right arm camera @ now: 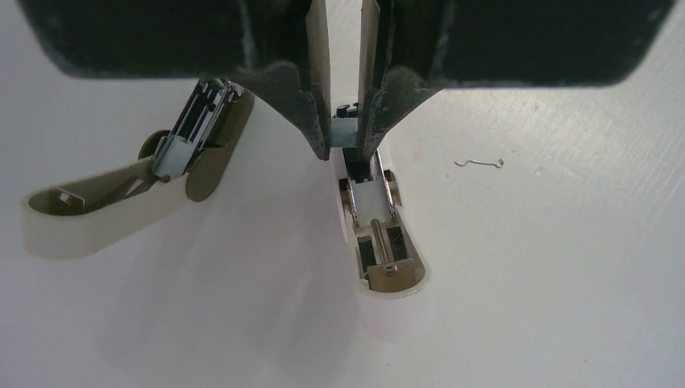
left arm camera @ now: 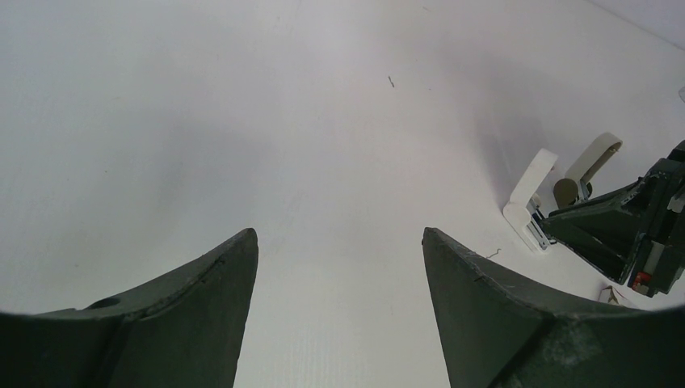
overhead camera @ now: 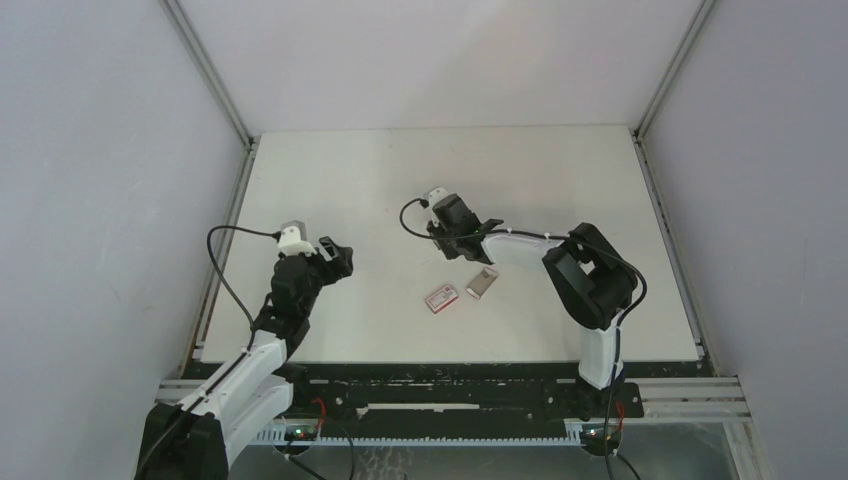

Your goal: Load the staples into the stapler

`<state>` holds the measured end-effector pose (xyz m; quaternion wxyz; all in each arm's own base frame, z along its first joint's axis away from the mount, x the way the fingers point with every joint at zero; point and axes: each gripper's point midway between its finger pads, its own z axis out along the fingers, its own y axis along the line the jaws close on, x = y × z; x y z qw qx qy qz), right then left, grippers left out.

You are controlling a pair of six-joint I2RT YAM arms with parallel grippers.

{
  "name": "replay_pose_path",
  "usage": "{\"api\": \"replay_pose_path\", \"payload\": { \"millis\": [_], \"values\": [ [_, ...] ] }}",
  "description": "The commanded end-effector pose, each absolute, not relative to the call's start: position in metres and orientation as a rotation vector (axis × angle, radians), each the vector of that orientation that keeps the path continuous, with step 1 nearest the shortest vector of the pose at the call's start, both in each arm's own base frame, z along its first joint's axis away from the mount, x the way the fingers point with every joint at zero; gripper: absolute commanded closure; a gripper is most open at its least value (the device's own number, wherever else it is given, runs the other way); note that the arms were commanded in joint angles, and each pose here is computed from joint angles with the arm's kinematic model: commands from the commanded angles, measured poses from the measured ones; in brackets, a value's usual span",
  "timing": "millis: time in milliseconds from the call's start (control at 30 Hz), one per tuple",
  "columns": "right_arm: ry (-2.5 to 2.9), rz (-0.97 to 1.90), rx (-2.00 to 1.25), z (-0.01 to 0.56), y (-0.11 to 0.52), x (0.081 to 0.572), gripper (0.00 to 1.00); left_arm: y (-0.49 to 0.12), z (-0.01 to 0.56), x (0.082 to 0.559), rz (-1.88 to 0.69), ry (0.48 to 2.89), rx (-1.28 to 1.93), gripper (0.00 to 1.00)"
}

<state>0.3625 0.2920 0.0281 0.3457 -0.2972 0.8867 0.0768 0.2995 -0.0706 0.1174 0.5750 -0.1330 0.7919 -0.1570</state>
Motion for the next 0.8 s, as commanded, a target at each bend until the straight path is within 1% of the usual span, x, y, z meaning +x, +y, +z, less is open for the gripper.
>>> {"api": "replay_pose_path", "payload": {
  "millis": [0,533,767],
  "values": [
    [2.387,0.176,-0.709,0.024,0.286,0.338,0.89,-0.070,0.113,0.298,-0.371,1.846,-0.292,0.21],
    [2.475,0.169,-0.637,0.028,0.261,0.287,0.89,-0.073,0.113,0.297,-0.389,1.842,-0.291,0.21],
    [2.412,0.208,-0.521,0.054,0.266,0.296,0.89,-0.073,0.113,0.297,-0.391,1.844,-0.293,0.21]
  ]
}}
